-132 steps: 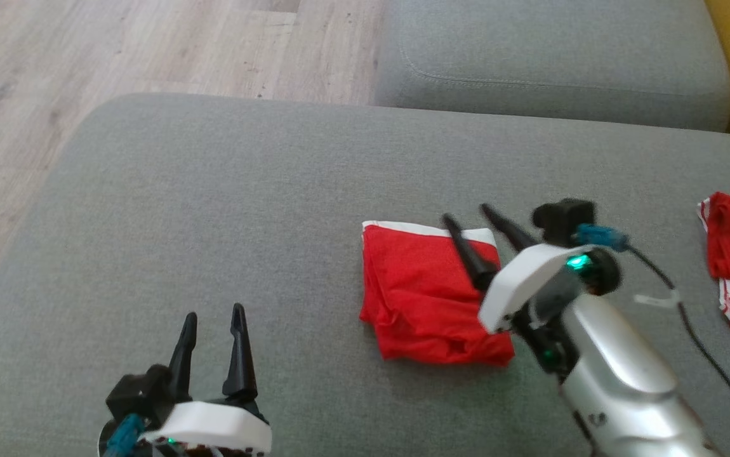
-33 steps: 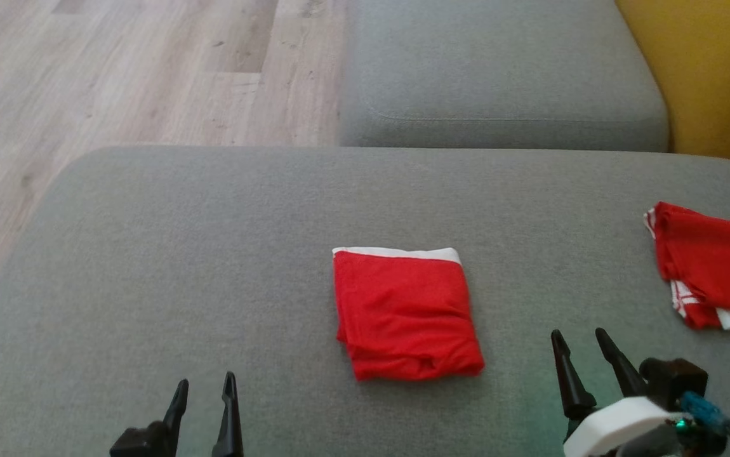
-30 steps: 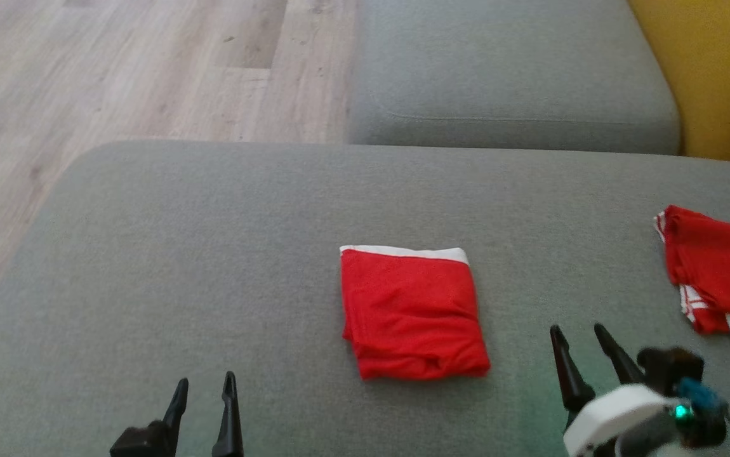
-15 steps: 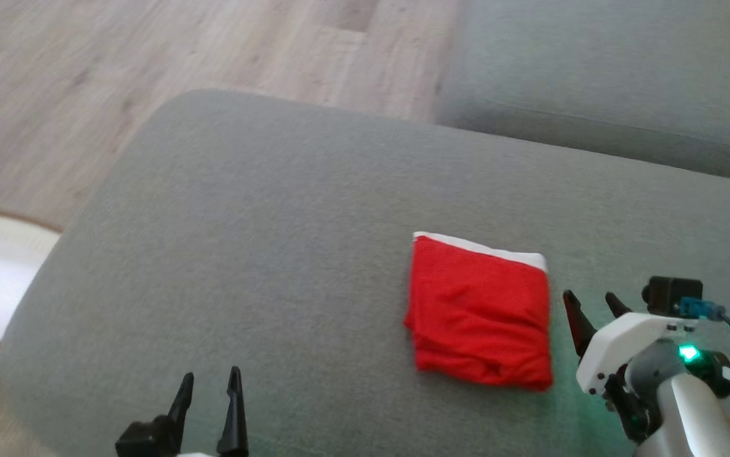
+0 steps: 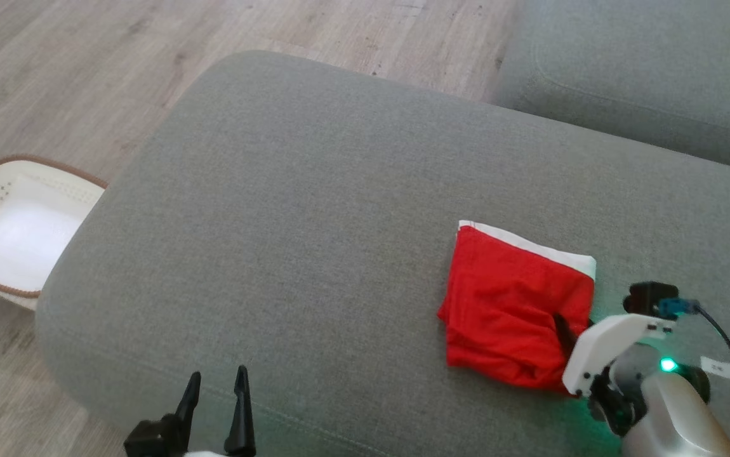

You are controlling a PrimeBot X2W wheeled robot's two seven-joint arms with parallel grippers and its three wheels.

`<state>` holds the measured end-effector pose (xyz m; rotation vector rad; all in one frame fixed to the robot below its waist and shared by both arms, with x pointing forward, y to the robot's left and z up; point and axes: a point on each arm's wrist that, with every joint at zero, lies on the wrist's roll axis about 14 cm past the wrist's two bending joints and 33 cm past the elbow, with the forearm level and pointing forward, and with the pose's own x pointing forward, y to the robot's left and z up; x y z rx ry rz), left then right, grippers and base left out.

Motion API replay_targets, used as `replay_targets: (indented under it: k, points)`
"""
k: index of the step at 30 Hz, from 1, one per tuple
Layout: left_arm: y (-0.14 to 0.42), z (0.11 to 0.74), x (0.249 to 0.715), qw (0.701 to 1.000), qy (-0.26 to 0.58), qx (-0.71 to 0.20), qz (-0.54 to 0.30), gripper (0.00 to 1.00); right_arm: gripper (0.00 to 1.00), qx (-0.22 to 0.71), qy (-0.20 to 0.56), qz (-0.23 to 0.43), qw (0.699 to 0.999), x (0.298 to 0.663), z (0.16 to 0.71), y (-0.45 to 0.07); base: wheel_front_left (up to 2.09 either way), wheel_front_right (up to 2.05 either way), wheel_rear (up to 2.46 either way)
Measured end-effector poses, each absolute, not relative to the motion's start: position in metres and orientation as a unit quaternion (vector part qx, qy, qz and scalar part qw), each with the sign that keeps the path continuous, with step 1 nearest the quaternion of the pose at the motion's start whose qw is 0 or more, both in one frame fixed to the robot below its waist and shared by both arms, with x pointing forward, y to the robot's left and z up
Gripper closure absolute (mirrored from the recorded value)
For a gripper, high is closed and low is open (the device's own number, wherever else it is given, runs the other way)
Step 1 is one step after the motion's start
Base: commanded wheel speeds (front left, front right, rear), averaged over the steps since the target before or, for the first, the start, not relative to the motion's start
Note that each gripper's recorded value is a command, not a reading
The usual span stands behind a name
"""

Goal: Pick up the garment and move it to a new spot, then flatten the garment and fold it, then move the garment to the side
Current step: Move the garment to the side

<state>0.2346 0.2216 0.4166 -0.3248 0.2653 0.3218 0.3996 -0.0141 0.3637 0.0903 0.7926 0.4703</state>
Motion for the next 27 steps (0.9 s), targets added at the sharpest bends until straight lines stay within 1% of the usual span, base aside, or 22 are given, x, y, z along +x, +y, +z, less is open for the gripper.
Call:
replay_targets:
  k: [1,2,7,11,14,18,24,27]
  points:
    - [0.220,0.417,0.237,0.965,0.131,-0.162,0.158,0.00,0.84,0.045,0.383,0.229,0.894,0.400,0.364,-0.012,0.00,0.00,0.00]
    - [0.219,0.417,0.239,0.966,0.131,-0.163,0.155,0.00,1.00,0.048,0.381,0.230,0.894,0.401,0.365,-0.011,0.00,0.00,0.00]
    - [0.208,0.421,0.254,0.970,0.129,-0.161,0.127,0.00,1.00,0.049,0.362,0.225,0.903,0.406,0.367,-0.016,0.00,0.00,0.00]
    - [0.189,0.423,0.272,0.975,0.131,-0.159,0.089,0.00,1.00,0.024,0.329,0.200,0.923,0.423,0.380,-0.040,0.00,0.00,0.00]
    - [0.170,0.428,0.291,0.978,0.128,-0.159,0.051,0.00,1.00,0.019,0.305,0.168,0.937,0.434,0.391,-0.068,0.00,0.00,0.00]
    - [0.140,0.436,0.322,0.981,0.121,-0.150,-0.009,0.00,1.00,0.011,0.274,0.114,0.955,0.442,0.407,-0.119,0.00,0.00,0.00]
    - [0.083,0.441,0.360,0.977,0.118,-0.139,-0.109,0.00,1.00,0.007,0.244,0.032,0.969,0.432,0.429,-0.194,0.00,0.00,0.00]
    - [0.063,0.442,0.370,0.973,0.119,-0.138,-0.142,0.00,1.00,0.006,0.237,0.006,0.971,0.426,0.435,-0.216,0.00,0.00,0.00]
